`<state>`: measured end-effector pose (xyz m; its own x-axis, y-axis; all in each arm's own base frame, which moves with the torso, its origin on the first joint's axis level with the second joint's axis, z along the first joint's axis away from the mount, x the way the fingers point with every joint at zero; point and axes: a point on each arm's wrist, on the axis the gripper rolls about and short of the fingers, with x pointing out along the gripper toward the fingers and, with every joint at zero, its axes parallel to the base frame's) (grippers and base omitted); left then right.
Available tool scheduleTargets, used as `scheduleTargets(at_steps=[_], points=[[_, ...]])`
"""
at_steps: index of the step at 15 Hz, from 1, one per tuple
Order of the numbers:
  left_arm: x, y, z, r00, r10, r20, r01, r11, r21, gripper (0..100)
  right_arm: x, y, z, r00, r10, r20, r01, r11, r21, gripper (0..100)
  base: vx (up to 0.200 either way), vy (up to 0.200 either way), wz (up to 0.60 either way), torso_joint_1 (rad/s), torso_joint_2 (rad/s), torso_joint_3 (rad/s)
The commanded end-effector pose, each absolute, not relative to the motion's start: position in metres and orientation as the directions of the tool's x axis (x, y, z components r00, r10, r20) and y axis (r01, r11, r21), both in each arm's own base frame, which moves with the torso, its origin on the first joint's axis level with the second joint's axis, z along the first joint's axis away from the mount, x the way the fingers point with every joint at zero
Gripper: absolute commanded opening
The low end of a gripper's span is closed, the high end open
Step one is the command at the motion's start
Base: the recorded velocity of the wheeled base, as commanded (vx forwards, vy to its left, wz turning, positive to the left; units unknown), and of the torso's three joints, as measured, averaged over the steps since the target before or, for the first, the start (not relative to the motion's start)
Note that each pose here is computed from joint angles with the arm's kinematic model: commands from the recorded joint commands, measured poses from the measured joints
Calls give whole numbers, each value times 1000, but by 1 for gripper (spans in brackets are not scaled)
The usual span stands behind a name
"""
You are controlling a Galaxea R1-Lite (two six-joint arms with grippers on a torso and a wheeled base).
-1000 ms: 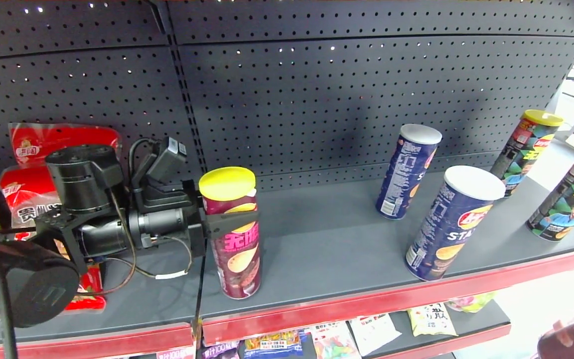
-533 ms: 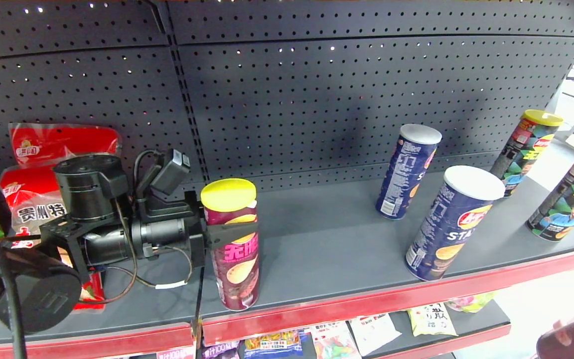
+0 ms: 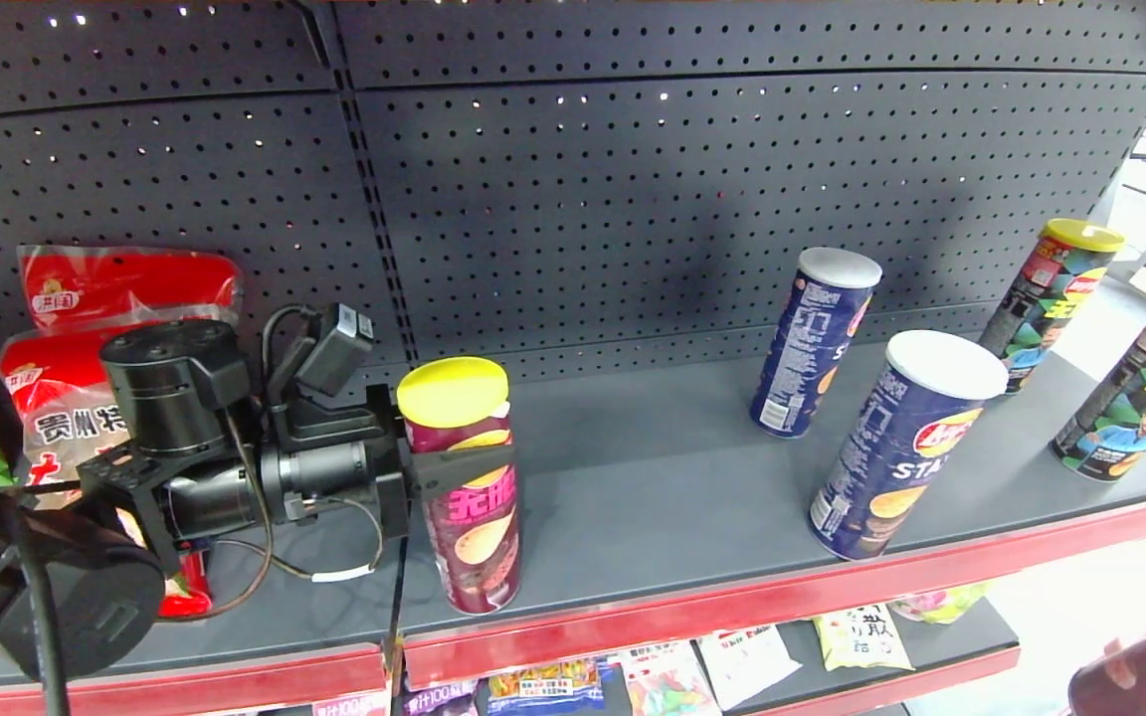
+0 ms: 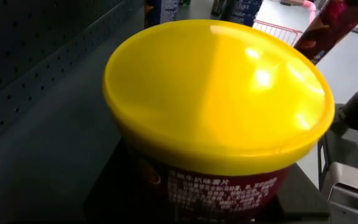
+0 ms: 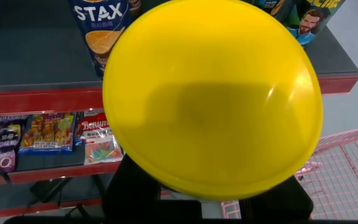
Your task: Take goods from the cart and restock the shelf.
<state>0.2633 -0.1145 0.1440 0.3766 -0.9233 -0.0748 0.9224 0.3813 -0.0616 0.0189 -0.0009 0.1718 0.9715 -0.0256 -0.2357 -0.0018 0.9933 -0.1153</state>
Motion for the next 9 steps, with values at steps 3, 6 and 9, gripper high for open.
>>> scheduleTargets(at_steps=[3, 6, 9], points=[[258, -113, 144, 377, -925, -51, 922, 380, -81, 0, 22, -1, 172, 968, -26, -248, -3, 993, -117, 0, 0, 0, 0, 0, 0, 0], [249, -110, 138, 359, -933, -43, 930, 361, -74, 0, 22, -1, 172, 968, -26, -250, -3, 993, -117, 0, 0, 0, 0, 0, 0, 0], [246, -109, 132, 359, -933, -42, 930, 361, -71, 0, 22, -1, 173, 968, -28, -248, -2, 993, -119, 0, 0, 0, 0, 0, 0, 0]])
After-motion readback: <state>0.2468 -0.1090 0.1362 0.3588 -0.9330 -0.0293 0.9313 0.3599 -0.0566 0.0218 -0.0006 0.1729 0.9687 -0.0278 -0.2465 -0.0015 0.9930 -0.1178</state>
